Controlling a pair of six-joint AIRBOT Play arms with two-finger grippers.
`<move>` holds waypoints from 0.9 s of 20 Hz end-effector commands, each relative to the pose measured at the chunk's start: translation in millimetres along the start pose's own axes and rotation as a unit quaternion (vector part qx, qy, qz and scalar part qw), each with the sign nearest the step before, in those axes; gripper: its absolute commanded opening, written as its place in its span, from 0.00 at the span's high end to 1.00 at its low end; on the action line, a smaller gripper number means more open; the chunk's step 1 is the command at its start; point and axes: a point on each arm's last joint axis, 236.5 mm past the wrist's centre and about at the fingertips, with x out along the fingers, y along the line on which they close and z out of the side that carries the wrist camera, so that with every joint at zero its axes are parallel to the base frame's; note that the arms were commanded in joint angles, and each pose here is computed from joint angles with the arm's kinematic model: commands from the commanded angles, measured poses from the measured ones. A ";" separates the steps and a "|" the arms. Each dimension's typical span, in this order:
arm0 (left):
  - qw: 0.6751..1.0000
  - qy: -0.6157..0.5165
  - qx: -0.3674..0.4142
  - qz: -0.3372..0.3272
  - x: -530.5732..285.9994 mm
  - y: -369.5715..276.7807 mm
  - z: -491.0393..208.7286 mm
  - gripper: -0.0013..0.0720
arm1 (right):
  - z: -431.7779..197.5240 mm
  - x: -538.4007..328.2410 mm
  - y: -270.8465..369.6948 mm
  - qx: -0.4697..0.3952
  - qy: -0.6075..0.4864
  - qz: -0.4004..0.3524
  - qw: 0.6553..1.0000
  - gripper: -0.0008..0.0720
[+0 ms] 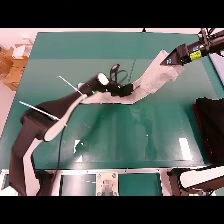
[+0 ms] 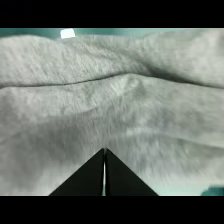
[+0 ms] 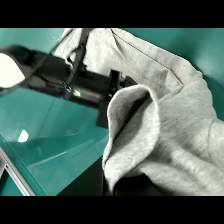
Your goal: Fold the shirts.
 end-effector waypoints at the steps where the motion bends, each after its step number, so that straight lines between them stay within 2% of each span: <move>1: 0.989 0.105 0.054 0.085 -86.8 41.7 -4.1 0.96 | 6.6 12.2 14.7 -0.001 -0.003 0.005 1.000 0.97; 3: 0.964 0.109 0.071 0.230 -173.4 99.5 15.0 0.96 | 12.0 31.7 36.2 -0.007 0.000 0.014 1.000 0.97; 6: 0.917 0.095 0.063 0.383 -299.9 153.1 25.9 0.96 | 23.9 82.1 82.6 -0.034 0.000 0.036 0.999 0.97; 8: 0.894 0.085 0.050 0.437 -361.5 169.9 24.5 0.96 | 28.0 132.1 117.3 -0.057 0.002 0.055 0.997 0.97; 11: 0.890 0.064 0.031 0.450 -406.3 180.4 23.0 0.96 | 29.8 231.7 162.0 -0.068 -0.011 0.078 0.995 0.97; 12: 0.890 0.066 0.024 0.451 -414.4 184.8 20.0 0.96 | 28.6 274.1 173.7 -0.068 -0.024 0.081 0.994 0.86; 13: 0.889 0.071 0.013 0.452 -420.6 189.6 15.7 0.95 | 26.7 316.9 186.6 -0.060 -0.044 0.089 0.993 0.47; 14: 0.889 0.075 0.008 0.451 -424.5 192.8 12.6 0.95 | 24.6 351.1 199.6 -0.039 -0.065 0.104 0.992 0.27; 15: 0.891 0.079 0.010 0.446 -426.3 194.4 11.0 0.96 | 21.3 374.1 208.2 -0.019 -0.078 0.115 0.990 0.28; 16: 0.893 0.078 0.007 0.443 -427.6 195.6 10.8 0.95 | 21.0 380.6 206.6 -0.015 -0.082 0.114 0.990 0.35; 18: 0.894 0.081 0.013 0.441 -428.7 196.6 10.4 0.96 | 28.2 351.0 178.8 -0.017 -0.058 0.102 0.993 0.37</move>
